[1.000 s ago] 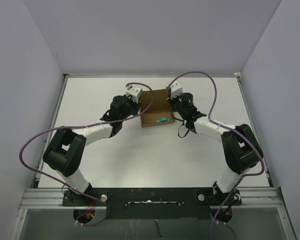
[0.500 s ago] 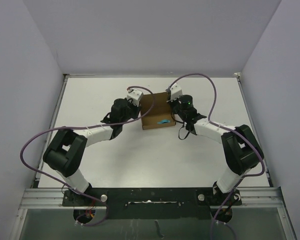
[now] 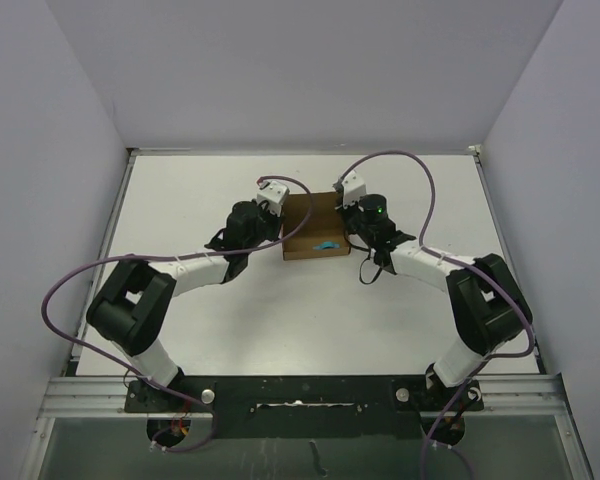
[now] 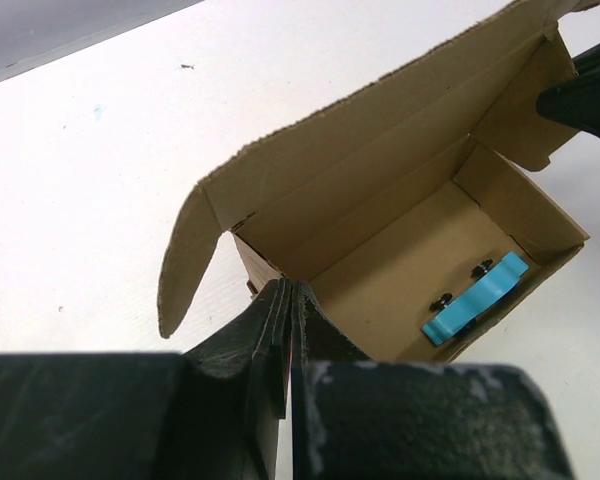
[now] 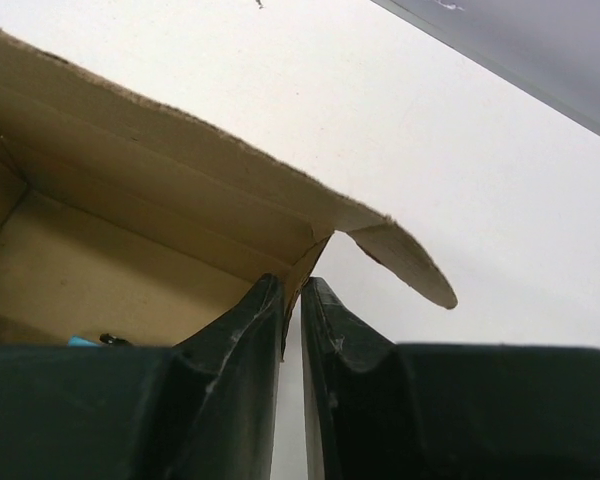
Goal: Fold the paper box
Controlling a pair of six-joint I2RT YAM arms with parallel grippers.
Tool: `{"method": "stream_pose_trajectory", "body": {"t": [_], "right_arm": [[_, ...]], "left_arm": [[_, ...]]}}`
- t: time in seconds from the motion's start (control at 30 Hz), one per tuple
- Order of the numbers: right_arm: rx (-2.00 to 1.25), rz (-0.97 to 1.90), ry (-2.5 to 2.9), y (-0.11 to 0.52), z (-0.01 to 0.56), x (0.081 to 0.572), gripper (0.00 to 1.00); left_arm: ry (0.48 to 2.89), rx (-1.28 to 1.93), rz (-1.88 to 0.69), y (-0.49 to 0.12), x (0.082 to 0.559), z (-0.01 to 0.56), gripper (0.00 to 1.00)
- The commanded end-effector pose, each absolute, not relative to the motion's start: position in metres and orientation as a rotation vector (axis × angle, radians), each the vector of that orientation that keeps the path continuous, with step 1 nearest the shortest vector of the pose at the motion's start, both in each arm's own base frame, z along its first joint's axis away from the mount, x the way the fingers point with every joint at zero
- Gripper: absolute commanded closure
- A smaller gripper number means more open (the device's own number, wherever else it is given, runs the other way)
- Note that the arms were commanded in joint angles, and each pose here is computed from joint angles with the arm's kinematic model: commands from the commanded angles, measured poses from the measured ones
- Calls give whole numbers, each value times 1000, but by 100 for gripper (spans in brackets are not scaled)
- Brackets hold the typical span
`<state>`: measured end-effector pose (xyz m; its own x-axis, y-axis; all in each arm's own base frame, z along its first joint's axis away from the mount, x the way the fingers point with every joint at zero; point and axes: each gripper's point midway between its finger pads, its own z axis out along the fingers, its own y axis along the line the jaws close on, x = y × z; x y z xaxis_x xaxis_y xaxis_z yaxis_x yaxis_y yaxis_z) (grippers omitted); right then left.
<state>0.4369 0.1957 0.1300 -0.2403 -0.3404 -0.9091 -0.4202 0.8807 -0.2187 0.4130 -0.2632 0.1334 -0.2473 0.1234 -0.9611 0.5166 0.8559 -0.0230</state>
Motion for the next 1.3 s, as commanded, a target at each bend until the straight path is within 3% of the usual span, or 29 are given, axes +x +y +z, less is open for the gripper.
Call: {"method": "stream_pose_trajectory", "body": {"t": [0.0, 1.27], "right_arm": [[-566, 176, 1772, 213, 161, 427, 85], [-597, 186, 1898, 200, 130, 395, 83]], "left_arm": [[1738, 472, -447, -271, 404, 160, 100], [1761, 509, -423, -269, 376, 145, 100]]}}
